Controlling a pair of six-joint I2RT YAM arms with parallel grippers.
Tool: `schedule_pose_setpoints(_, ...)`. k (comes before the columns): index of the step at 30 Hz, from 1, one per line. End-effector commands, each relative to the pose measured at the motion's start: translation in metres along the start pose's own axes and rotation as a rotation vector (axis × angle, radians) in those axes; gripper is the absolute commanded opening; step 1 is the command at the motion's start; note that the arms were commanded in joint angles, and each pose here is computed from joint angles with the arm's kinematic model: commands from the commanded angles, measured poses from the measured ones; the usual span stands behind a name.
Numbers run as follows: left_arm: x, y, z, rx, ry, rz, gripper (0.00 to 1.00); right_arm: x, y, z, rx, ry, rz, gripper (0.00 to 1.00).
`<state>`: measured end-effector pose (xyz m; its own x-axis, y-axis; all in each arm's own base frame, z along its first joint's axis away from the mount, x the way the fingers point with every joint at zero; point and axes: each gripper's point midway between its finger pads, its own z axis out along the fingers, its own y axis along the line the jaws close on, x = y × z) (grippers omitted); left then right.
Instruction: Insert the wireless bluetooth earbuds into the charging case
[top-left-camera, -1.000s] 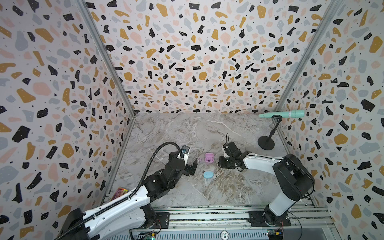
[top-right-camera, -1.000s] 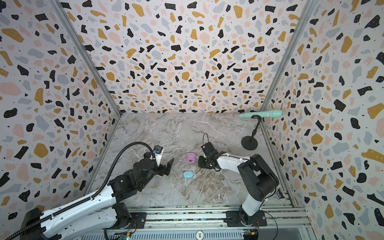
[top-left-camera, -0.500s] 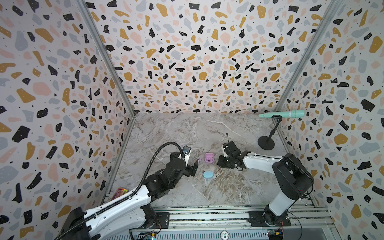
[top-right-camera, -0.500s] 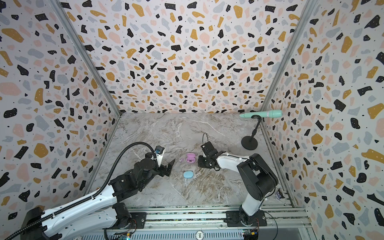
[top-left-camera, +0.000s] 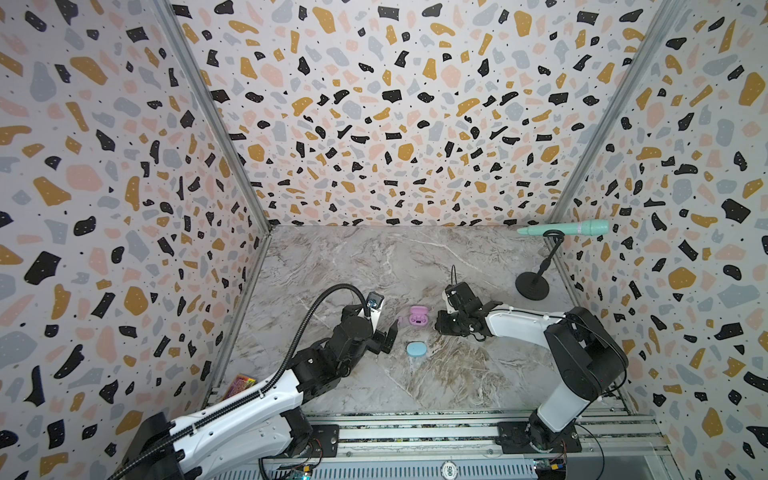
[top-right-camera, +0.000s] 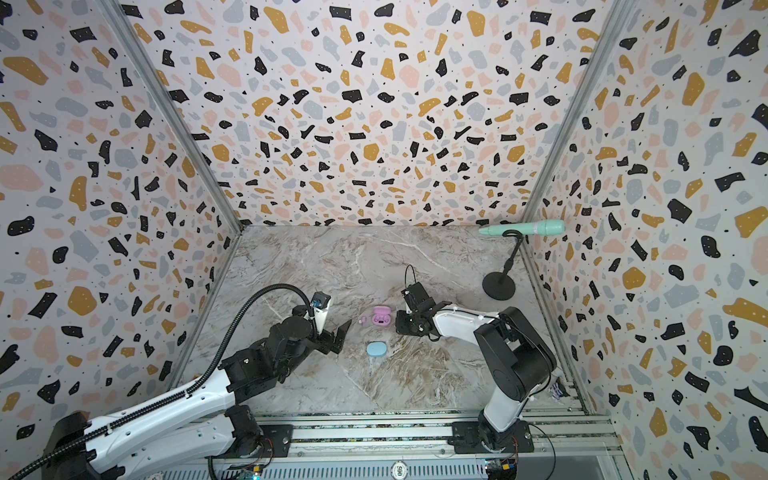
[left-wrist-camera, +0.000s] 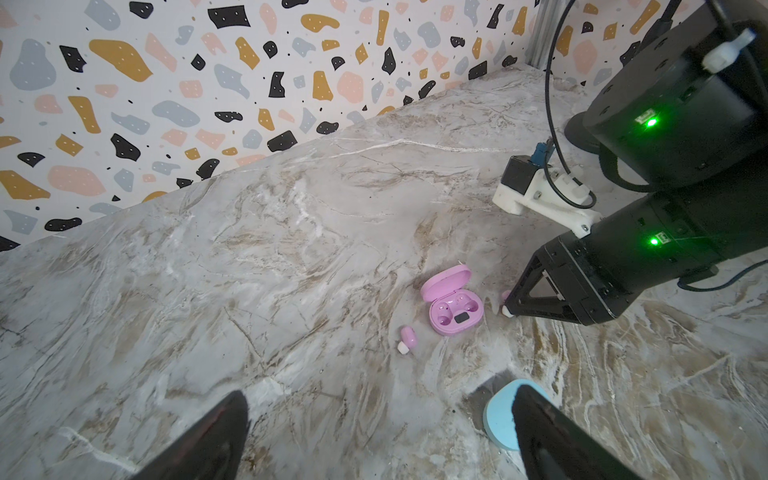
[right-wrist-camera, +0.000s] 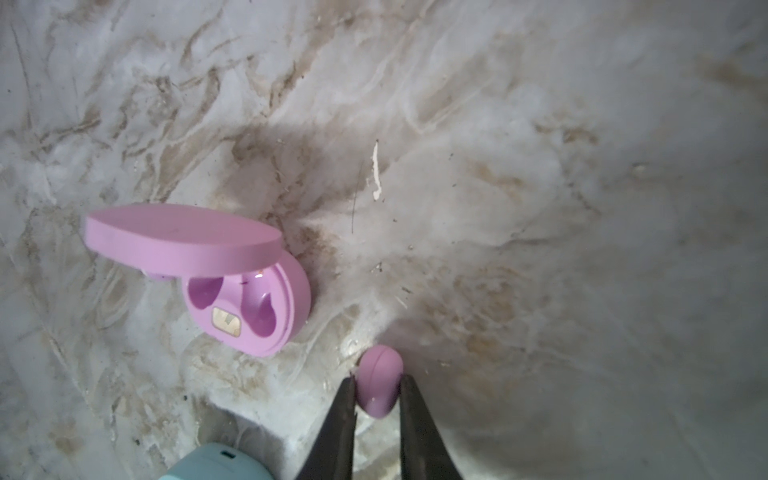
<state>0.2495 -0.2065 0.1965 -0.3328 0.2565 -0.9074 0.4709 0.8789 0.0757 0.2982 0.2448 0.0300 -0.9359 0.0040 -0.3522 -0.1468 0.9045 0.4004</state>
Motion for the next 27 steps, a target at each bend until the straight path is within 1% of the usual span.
schedule_pose_setpoints(1, -0.016, -0.002, -0.003, 0.011, -0.043, -0.008, 1.0, -0.014, 0.008, -0.011, -0.008, -0.027, -0.019, 0.2)
schedule_pose_setpoints(10, -0.017, -0.001, -0.004, 0.01, -0.049, -0.011, 1.0, -0.019, 0.006, -0.019, 0.026, -0.048, -0.045, 0.17)
schedule_pose_setpoints(16, -0.019, 0.0, -0.006, 0.006, -0.057, -0.014, 1.0, -0.019, 0.007, -0.024, 0.064, -0.061, -0.087, 0.17)
schedule_pose_setpoints(27, -0.018, -0.001, -0.005, 0.011, -0.053, -0.013, 1.0, -0.011, 0.011, -0.022, 0.038, -0.02, -0.107, 0.17)
